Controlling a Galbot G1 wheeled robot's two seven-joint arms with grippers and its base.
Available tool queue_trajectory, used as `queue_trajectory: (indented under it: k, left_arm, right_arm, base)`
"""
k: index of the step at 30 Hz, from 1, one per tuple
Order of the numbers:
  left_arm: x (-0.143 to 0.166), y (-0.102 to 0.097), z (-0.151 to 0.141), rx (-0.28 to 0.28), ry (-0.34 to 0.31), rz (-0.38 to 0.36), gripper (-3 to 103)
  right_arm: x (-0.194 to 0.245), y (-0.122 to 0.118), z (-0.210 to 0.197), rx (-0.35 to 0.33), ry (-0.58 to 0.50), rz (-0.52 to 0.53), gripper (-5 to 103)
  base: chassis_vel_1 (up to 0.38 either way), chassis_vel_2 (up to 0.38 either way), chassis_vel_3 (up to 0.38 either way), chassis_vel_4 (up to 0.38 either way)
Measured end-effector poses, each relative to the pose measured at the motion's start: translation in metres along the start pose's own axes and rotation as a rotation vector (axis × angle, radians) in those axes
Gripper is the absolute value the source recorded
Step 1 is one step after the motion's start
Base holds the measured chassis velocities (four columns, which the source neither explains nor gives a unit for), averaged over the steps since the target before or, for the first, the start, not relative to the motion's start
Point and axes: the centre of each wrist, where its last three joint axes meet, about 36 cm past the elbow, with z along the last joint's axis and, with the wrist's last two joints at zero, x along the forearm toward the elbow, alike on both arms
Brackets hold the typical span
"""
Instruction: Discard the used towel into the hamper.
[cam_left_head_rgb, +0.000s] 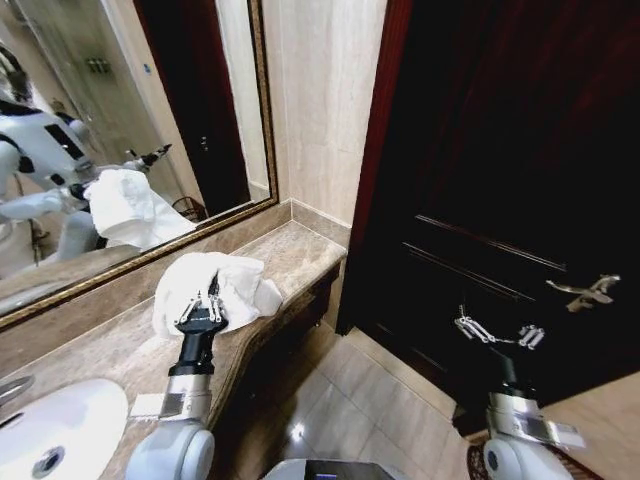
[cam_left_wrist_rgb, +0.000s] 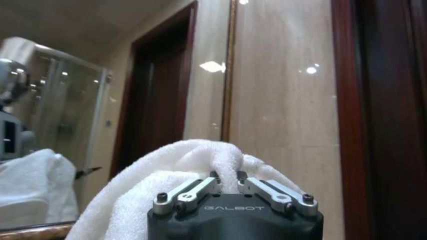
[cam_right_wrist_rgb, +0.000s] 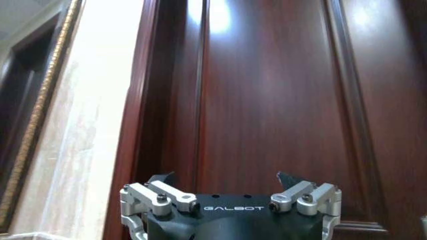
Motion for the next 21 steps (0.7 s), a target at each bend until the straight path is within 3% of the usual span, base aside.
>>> queue_trajectory:
  k: [11, 21]
  left_arm:
    - [0.000, -0.003, -0.001, 0.020, -0.001, 0.017, 4]
    - [0.001, -0.011, 0.002, 0.057, -0.013, 0.088, 4]
  right_arm:
    - [0.000, 0.004, -0.002, -0.011, -0.007, -0.016, 100]
    - [0.001, 0.008, -0.003, -0.019, -0.012, -0.030, 100]
  base:
    - [-0.082, -0.082, -0.087, -0.087]
    - [-0.117, -0.121, -0.111, -0.120]
